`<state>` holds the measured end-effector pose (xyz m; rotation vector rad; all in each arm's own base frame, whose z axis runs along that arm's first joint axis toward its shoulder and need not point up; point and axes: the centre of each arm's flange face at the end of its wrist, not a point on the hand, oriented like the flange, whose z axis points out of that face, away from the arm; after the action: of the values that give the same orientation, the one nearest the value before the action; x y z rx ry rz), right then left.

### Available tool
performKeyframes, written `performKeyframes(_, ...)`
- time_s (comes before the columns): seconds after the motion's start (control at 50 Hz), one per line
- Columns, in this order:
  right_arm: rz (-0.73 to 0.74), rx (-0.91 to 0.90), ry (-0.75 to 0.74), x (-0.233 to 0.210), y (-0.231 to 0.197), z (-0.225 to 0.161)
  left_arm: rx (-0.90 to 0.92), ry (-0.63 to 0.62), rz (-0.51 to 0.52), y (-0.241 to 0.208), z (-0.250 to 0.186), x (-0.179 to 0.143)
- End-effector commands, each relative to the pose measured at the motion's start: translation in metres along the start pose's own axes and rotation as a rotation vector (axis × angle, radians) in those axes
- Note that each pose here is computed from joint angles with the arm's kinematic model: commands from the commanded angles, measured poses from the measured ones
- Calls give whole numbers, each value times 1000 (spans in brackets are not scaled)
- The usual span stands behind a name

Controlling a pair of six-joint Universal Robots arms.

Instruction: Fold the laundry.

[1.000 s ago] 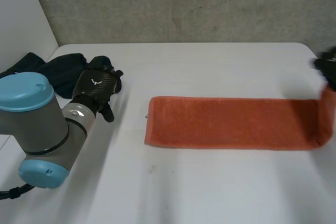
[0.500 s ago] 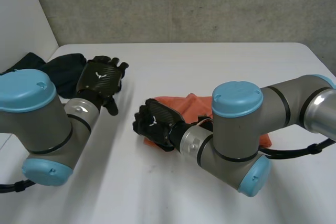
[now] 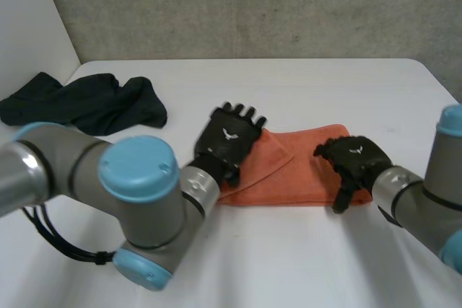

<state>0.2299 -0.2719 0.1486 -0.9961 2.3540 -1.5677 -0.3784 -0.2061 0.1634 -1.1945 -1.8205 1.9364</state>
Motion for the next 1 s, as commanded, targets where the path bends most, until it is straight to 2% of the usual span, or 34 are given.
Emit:
performKeyframes(0.02, -82, 10, -4, -2, 14, 0, -21, 38, 8, 14, 10, 21)
performKeyframes(0.16, -93, 8, -6, -5, 17, 0, -25, 23, 19, 25, 29, 23)
performKeyframes(0.32, -97, 16, 0, -5, 18, 0, -56, -93, 58, 47, 57, -7)
performKeyframes(0.4, -96, 15, 4, -5, 19, 0, -78, -180, 141, 54, 71, -25)
performKeyframes(0.42, -96, 16, 4, -4, 19, 1, -94, -255, 172, 53, 74, -37)
performKeyframes(0.5, -94, 13, 8, -4, 20, 1, -142, -427, 193, 56, 76, -80)
performKeyframes(0.52, -94, 13, 8, -4, 20, 1, -139, -436, 189, 55, 76, -84)
performKeyframes(0.76, -105, 35, 37, -1, 19, 3, -72, -298, 98, 32, 48, -61)
performKeyframes(1.0, -160, 2, 129, 17, 27, 5, -108, -254, 97, 37, 32, -47)
